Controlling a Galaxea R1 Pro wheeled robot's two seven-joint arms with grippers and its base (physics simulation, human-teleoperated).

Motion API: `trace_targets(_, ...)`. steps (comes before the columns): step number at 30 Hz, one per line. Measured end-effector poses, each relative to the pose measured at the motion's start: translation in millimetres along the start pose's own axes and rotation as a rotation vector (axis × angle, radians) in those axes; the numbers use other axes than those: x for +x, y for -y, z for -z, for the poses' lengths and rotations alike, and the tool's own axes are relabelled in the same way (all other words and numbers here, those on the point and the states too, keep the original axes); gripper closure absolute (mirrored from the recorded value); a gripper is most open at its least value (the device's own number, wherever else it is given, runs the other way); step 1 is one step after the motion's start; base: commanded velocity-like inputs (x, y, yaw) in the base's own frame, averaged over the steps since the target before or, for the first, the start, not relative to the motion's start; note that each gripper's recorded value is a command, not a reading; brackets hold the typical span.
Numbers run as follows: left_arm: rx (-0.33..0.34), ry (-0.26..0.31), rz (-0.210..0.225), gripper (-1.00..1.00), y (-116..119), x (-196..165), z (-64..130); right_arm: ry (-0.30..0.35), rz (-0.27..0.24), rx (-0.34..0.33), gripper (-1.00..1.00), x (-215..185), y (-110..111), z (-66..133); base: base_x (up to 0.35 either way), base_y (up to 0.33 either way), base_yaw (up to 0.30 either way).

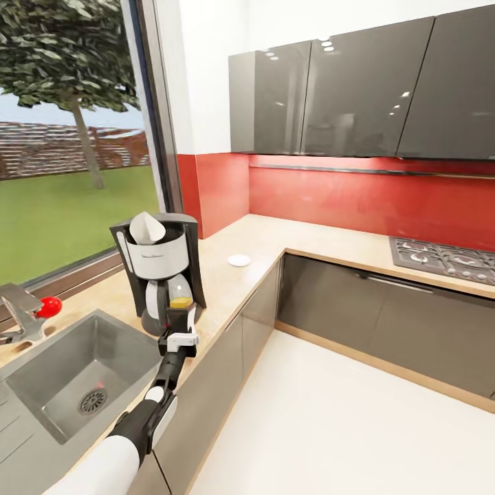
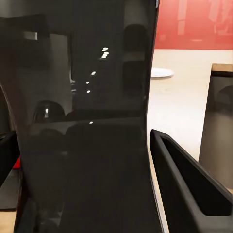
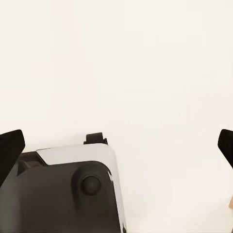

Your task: Set up a coffee station on the kitchen countertop: keep the coffee maker on the countertop, move the bottle of coffee from the kitchen shelf to the counter next to the coffee maker, place a paper coffee filter on top of the coffee maker, put the saucer next to the coffee maker with the coffee cup on the saucer, and place the electric kettle next to the coffee maker.

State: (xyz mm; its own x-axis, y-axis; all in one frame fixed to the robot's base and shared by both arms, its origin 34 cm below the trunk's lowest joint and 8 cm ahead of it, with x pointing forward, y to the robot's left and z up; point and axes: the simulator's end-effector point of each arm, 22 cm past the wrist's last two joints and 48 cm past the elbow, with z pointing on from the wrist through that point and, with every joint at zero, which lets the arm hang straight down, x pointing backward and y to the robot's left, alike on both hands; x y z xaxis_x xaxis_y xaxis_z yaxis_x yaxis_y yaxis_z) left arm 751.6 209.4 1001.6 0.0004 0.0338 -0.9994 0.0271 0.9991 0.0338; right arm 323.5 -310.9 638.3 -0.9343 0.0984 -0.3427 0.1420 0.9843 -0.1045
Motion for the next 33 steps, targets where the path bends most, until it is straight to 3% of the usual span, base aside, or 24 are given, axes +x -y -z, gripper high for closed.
trace_targets(18, 0.001, 0.002, -0.001, 1.0, 0.4, -0.7, -0.2, -0.001, 0.0, 0.0, -1.0, 0.5, 0.1, 0.1, 0.032, 0.0, 0.0)
trace_targets(19, 0.001, 0.002, -0.001, -1.0, 0.4, -1.0, -0.3, -0.001, 0.0, 0.0, -1.0, 0.6, 0.1, 0.1, 0.0, 0.0, 0.0)
trace_targets(33, 0.002, 0.009, -0.001, -1.0, 1.2, -3.7, -1.0, 0.0, 0.0, 0.0, -1.0, 0.0, 0.0, 0.0, 0.0, 0.0, 0.0)
